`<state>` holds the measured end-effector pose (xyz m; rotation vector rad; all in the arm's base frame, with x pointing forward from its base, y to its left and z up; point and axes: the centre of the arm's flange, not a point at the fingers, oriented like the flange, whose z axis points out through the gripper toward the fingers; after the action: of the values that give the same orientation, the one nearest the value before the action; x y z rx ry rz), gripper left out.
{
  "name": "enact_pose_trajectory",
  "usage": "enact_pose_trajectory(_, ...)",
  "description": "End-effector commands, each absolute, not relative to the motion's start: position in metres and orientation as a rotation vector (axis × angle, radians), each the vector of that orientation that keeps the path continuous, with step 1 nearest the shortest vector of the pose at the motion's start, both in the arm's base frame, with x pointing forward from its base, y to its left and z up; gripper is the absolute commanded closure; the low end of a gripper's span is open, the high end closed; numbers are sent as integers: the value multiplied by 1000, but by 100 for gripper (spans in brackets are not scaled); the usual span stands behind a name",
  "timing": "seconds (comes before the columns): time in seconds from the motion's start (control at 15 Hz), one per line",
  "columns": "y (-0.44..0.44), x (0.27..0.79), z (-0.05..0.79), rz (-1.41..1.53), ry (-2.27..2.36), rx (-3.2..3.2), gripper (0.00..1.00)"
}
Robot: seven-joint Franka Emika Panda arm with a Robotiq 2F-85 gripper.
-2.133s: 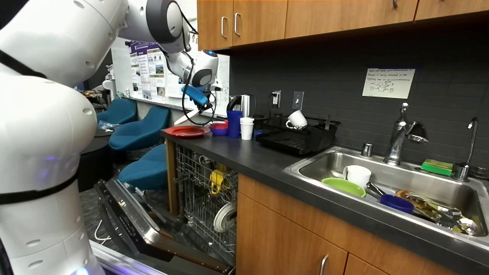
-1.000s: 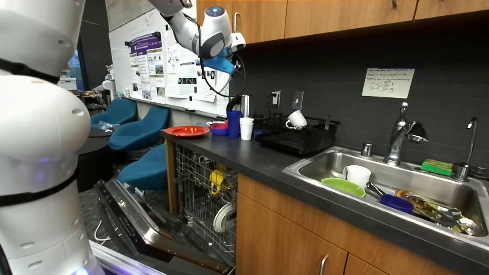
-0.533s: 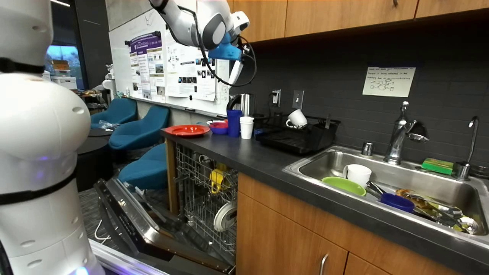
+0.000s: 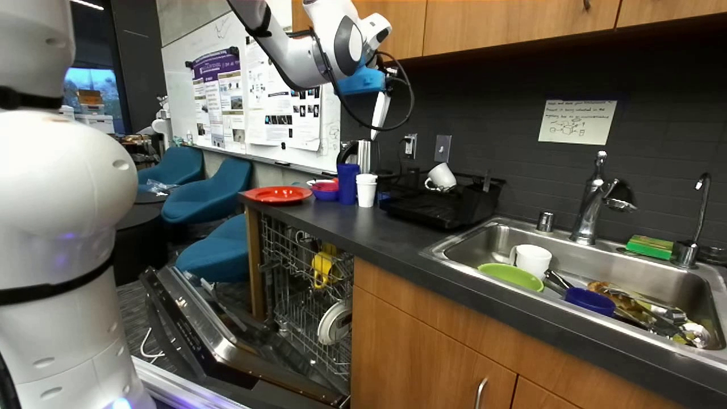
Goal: Put the white plate on the dishrack.
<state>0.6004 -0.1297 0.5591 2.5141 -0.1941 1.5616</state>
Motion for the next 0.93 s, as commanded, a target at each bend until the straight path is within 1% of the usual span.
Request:
enact_pose_trajectory(0.0, -107, 597, 563, 1554, -205, 2422, 99)
enact_pose_trajectory(0.33, -102, 601, 572, 1562, -173, 2352, 99)
enact_pose_trajectory(0.87, -89, 625, 570, 1524, -76, 2210, 99)
